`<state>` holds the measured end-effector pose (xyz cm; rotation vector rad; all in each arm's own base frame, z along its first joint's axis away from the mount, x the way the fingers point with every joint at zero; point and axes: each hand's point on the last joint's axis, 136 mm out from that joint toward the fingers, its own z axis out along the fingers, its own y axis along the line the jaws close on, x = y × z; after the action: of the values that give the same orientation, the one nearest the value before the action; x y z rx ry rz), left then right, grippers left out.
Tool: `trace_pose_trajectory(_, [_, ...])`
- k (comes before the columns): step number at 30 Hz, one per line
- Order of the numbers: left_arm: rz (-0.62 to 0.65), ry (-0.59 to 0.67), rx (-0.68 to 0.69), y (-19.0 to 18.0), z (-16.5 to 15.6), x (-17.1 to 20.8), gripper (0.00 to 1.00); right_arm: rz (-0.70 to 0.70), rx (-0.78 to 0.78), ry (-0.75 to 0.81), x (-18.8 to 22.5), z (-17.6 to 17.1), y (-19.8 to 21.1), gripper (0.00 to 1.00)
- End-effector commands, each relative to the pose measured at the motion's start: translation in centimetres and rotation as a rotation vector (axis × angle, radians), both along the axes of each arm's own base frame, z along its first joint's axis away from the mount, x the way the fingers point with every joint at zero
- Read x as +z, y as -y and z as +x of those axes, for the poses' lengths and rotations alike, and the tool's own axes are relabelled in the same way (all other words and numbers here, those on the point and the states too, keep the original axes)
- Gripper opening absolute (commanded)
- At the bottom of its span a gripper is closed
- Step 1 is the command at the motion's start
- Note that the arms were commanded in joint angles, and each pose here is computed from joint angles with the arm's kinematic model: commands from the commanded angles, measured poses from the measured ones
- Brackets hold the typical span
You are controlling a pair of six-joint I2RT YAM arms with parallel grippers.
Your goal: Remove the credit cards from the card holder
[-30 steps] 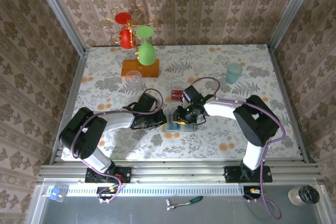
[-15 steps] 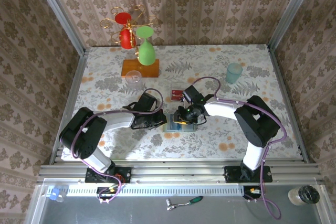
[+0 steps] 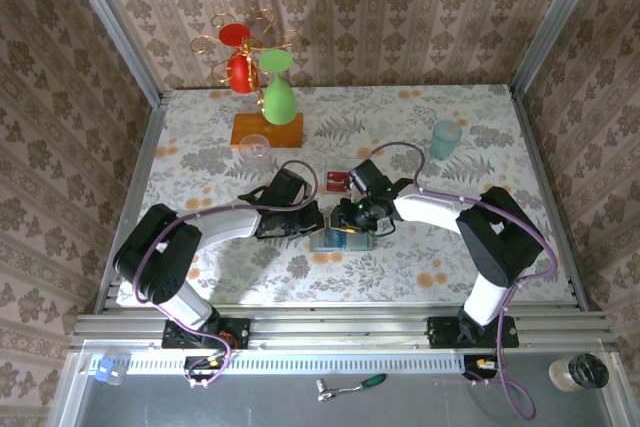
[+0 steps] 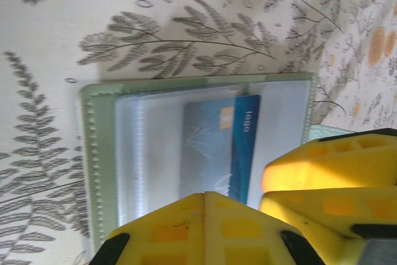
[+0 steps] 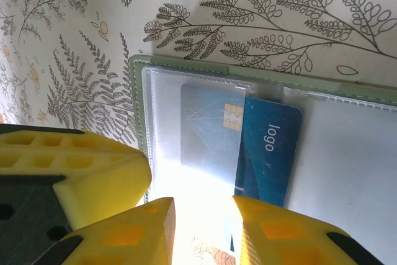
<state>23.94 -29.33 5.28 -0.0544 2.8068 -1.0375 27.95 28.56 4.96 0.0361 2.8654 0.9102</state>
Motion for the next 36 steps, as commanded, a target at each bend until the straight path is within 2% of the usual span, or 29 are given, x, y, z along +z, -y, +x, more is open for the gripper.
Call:
trace_pose_trajectory(1, [0.027, 0.005, -0.024, 0.3, 0.0, -0.3, 0.00, -0.034, -0.016, 0.016, 0.1, -0.1, 1.2, 0.30])
trace_pose_trajectory(5, [0.082, -0.014, -0.034, -0.3, -0.4, -1.3, 0.00, -0.036, -0.025, 0.010, -0.1, -0.2, 1.6, 0.30])
trace_pose_trajectory(17, [0.089, -0.047, -0.033, -0.3, -0.9, -2.8, 0.00, -0.041, -0.035, -0.010, -0.9, -0.2, 2.1, 0.30])
trace_pose_trajectory(36, [0.101, -0.053, -0.018, -0.7, -0.9, -3.0, 0.00, -0.042, -0.037, -0.034, -2.1, -0.5, 2.2, 0.30])
